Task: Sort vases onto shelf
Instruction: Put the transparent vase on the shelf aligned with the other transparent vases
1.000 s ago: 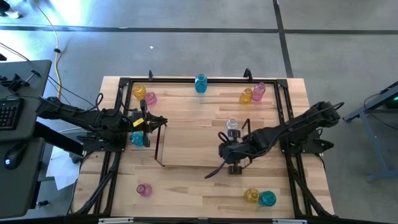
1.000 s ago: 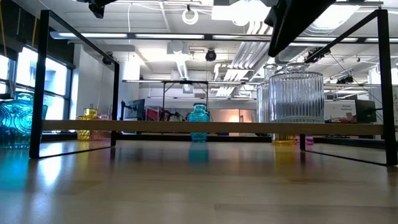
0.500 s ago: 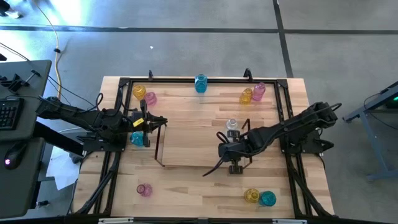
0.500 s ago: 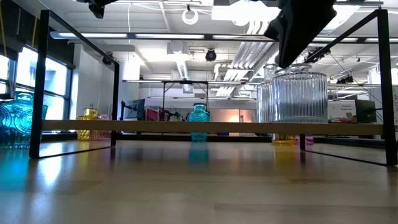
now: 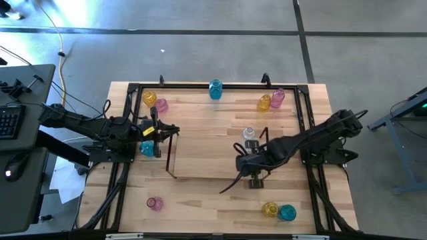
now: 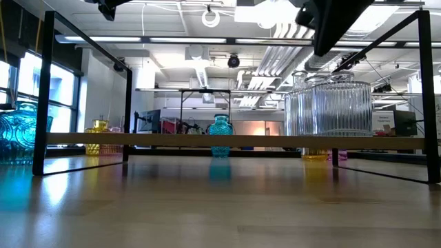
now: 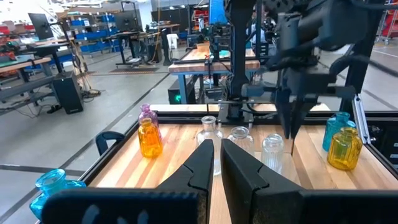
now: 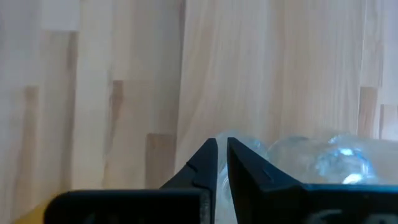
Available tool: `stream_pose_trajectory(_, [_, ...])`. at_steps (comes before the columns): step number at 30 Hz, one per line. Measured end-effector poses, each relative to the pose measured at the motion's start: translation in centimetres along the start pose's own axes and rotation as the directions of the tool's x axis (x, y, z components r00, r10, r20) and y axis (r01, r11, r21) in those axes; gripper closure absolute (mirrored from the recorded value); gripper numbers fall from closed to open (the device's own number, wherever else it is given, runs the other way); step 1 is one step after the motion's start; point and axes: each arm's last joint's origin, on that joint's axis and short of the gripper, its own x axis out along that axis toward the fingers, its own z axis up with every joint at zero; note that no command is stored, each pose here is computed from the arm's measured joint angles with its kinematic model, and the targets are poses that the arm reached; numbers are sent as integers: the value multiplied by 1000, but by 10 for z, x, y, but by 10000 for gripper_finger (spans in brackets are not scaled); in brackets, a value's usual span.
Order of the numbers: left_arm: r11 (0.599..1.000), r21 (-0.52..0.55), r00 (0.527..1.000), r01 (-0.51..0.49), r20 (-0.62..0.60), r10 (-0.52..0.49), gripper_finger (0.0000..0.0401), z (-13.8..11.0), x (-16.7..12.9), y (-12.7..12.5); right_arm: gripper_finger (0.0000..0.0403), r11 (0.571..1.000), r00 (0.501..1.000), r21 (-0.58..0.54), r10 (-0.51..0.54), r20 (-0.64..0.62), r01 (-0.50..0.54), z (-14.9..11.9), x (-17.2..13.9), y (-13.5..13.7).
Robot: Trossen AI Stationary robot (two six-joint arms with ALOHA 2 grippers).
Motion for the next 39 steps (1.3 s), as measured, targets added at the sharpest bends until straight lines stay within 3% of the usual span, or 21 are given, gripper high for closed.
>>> stream_pose_trajectory(5, [997,-20,997,81,-3,-81,382,-6,1,-3,385,999,997,39,-19,-79,22,-7,-6,1])
stream_pose_trajectory(9, [991,-45,992,126,21,-125,382,-24,2,-6,387,998,996,36,-44,-78,47,-8,-5,0])
stream_pose_trajectory(13, [990,-60,990,128,64,-124,382,-37,2,-7,400,996,996,-33,-88,28,89,-5,-14,4])
stream_pose_trajectory(17, [984,-41,978,172,127,-165,382,-38,1,-8,402,993,979,-90,-59,196,78,0,-27,10])
stream_pose_trajectory(22, [970,-28,955,241,182,-232,382,-36,0,-10,403,981,922,-181,10,388,65,-11,-24,9])
stream_pose_trajectory(32, [970,-39,957,239,180,-228,382,-36,0,-10,403,981,727,-174,61,683,81,-53,-34,-53])
stream_pose_trajectory(36, [973,-39,960,226,180,-215,382,-36,0,-9,403,988,687,-99,-10,727,119,-67,-50,-74])
stream_pose_trajectory(39, [980,-22,965,200,178,-193,382,-36,0,-8,403,989,702,-52,-59,709,135,-73,-56,-86])
